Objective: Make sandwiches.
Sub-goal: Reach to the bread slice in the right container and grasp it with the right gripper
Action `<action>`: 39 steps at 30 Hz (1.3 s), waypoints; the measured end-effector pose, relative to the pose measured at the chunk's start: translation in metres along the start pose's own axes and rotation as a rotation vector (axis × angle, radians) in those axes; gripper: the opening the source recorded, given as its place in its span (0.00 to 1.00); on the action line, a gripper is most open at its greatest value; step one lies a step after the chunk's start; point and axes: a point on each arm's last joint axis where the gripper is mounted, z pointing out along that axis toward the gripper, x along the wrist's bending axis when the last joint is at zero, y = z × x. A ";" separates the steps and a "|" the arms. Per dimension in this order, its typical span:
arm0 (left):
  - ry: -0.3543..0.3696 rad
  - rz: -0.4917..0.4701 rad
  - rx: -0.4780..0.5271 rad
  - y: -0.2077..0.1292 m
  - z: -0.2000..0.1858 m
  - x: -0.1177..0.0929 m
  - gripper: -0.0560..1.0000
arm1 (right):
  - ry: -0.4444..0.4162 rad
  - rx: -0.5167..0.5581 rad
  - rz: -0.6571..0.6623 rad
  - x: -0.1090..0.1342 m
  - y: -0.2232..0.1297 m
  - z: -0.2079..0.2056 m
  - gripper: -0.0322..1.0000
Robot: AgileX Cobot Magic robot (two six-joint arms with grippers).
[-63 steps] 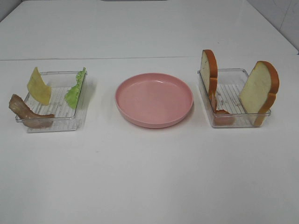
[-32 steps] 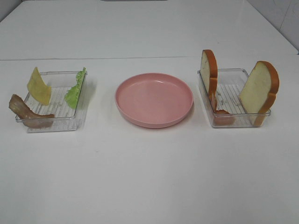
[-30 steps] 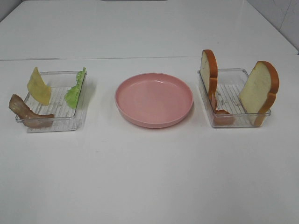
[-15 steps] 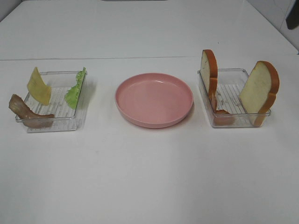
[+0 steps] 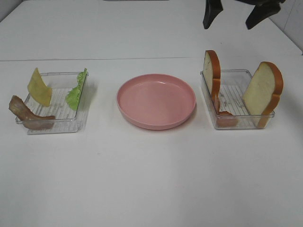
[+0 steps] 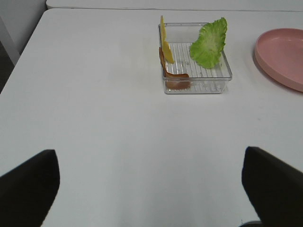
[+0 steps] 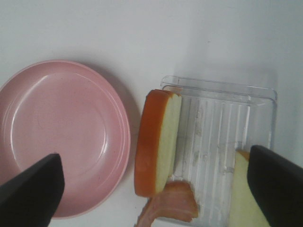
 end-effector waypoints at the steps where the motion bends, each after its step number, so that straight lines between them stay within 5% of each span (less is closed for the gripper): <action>1: 0.000 0.000 0.000 0.000 0.000 0.000 0.99 | 0.000 0.000 0.000 0.000 0.000 0.000 0.98; 15: 0.000 0.000 0.000 0.000 0.000 0.000 0.99 | 0.034 0.197 0.056 -0.007 -0.005 0.106 0.98; 21: 0.000 0.000 0.000 0.000 0.000 0.000 0.99 | 0.034 0.226 0.061 -0.009 -0.009 0.120 0.98; 26: 0.000 0.000 0.000 0.000 0.000 0.000 0.99 | 0.034 0.237 0.063 -0.009 -0.010 0.125 0.86; 28: 0.000 0.000 0.000 0.000 0.000 0.000 0.99 | 0.035 0.237 0.064 -0.009 -0.010 0.125 0.56; 31: 0.000 0.000 0.000 0.000 0.000 0.000 0.99 | 0.035 0.237 0.064 -0.009 -0.010 0.125 0.47; 33: 0.000 0.000 0.000 0.000 0.000 0.000 0.99 | 0.015 0.241 0.053 -0.011 -0.011 0.125 0.32; 39: 0.000 0.000 0.000 0.000 0.000 0.000 0.99 | 0.013 0.240 0.053 -0.012 -0.010 0.125 0.29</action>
